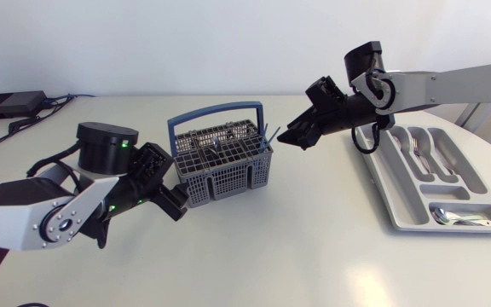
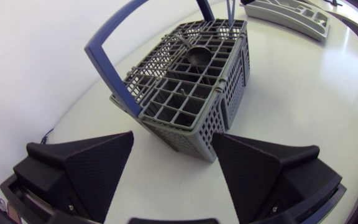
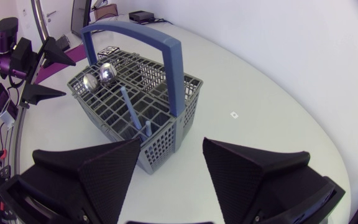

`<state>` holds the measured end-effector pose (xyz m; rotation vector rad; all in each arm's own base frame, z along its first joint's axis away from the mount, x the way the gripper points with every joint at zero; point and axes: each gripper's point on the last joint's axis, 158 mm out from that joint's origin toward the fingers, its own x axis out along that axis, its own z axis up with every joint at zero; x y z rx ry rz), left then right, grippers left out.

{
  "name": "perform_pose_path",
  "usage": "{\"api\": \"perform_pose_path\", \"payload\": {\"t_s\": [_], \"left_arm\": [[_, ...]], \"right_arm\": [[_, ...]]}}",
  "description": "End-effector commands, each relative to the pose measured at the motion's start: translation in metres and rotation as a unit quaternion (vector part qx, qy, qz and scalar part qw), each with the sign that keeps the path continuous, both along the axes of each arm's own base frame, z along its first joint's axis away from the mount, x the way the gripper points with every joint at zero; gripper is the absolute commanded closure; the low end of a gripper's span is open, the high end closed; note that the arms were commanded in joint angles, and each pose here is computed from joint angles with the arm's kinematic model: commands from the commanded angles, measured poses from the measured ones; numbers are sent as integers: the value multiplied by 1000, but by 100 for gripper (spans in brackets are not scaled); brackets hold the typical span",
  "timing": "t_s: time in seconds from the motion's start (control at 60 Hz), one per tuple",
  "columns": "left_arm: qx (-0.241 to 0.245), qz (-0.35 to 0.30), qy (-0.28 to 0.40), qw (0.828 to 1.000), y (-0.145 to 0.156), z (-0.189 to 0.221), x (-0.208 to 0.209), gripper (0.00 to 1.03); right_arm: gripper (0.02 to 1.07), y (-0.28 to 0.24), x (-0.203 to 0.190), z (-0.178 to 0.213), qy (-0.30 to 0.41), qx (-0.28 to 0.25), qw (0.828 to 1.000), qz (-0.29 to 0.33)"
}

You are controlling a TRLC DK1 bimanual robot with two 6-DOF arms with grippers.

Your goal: Transfer all utensils from the basket to the drawer tray.

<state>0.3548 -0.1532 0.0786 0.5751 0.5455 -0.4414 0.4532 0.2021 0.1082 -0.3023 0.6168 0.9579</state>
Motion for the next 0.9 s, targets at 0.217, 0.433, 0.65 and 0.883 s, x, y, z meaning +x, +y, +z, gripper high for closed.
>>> {"api": "perform_pose_path", "payload": {"t_s": [0.217, 0.433, 0.65, 0.883], "left_arm": [[-36, -55, -44, 997, -24, 35, -27, 10], [-51, -67, -65, 994, -32, 53, -34, 10], [-57, -67, -69, 994, -34, 57, -34, 10], [-57, -67, -69, 994, -34, 57, -34, 10]], "right_arm": [[45, 19, 1, 0, 10, 21, 1000, 8], [60, 24, 8, -5, 14, 25, 1000, 8], [88, 29, 6, -9, 20, 26, 999, 14], [102, 31, 0, -6, 25, 37, 999, 23]]}}
